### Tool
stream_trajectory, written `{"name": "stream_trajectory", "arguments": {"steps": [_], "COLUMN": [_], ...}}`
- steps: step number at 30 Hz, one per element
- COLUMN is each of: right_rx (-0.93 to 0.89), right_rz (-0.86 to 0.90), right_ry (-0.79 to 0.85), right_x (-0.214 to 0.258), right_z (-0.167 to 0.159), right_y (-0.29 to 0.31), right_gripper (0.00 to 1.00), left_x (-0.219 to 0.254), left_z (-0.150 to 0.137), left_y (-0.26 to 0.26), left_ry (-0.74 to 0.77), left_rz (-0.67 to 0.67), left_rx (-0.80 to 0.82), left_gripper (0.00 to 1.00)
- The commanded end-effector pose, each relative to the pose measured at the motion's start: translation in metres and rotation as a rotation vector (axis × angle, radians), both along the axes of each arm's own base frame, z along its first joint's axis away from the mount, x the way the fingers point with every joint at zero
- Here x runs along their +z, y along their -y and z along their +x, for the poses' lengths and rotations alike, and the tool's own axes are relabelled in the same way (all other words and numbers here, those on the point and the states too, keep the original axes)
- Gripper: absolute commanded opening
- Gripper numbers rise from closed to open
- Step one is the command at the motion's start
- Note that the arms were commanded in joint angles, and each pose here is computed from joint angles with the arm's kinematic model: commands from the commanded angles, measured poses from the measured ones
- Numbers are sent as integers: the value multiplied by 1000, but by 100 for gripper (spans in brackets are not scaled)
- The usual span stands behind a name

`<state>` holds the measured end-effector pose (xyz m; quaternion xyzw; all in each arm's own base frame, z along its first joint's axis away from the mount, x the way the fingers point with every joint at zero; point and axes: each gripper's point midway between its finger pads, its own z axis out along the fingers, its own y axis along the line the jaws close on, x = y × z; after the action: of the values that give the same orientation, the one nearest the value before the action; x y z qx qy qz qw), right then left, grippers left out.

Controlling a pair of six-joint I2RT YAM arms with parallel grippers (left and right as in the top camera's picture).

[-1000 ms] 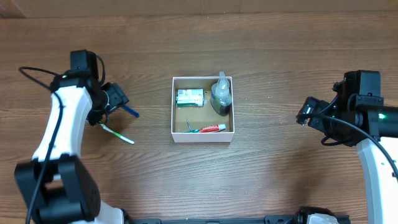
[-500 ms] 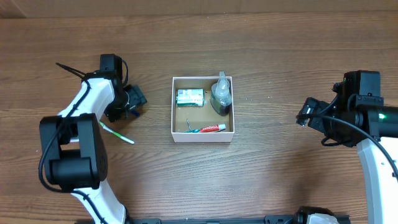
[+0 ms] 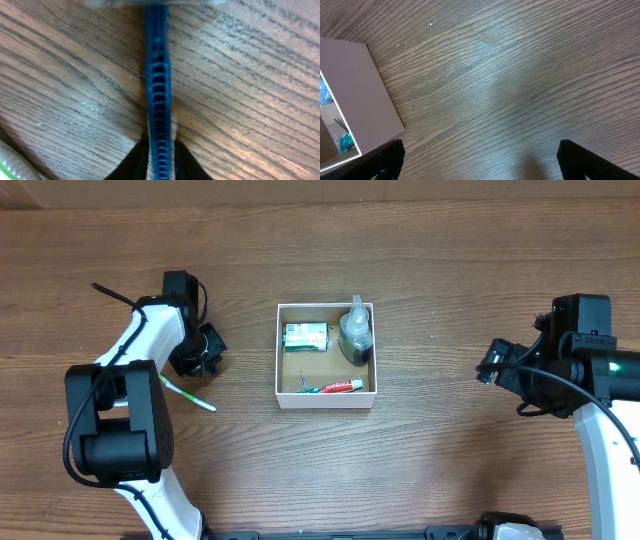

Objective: Pack container
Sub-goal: 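Move the left gripper to the blue razor and grasp it, then place the blue razor into the box with the left gripper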

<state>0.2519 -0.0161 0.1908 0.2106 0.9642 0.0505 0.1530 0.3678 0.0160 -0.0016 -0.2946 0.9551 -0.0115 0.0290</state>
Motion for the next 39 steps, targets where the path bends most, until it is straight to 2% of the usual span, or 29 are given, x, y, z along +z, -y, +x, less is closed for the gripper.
{"name": "stream_trajectory", "arguments": {"steps": [1,5,9,11,13,15,17,19,23,25,27,31,34,35,38,39], "right_rx": [5,5,5,5,5,5,5,5,5,5,5,5,5,5,5,5], "right_rz": [-3,-3,-3,-3,-4,-4,-5,-5,-5,-5,-4,-4,-4,-4,-4,-4], "right_ry": [9,9,9,10,11,14,14,16,17,17,17,17,17,17,17,17], "right_x": [1,1,1,1,1,2,2,2,2,2,2,2,2,2,2,2], "right_z": [1,1,1,1,2,2,2,3,3,3,3,3,3,3,3,3], "right_y": [0,0,0,0,0,0,0,0,0,0,0,0,0,0,0,0], "right_gripper": [100,100,100,100,100,100,100,100,100,100,100,100,100,100,100,100], "left_x": [-15,-13,20,54,112,162,207,226,214,192,158,118,108,107,107,107], "left_z": [-10,-9,10,27,49,60,53,36,4,-11,-25,-41,-45,-45,-45,-45], "left_y": [3,2,-4,-7,0,19,56,93,154,174,193,212,219,219,219,219], "left_ry": [-58,-59,-21,27,138,249,361,395,327,264,187,74,40,37,37,37], "left_rz": [-14,-10,29,56,95,119,109,78,34,14,-3,-28,-40,-39,-39,-39], "left_rx": [5,4,-30,-63,-133,-224,-297,-341,-418,-388,-423,-473,-488,-488,-488,-489], "left_gripper": [12,4,4,4,4,4,4,4,4,4,4,4,6,8,38,43]}}
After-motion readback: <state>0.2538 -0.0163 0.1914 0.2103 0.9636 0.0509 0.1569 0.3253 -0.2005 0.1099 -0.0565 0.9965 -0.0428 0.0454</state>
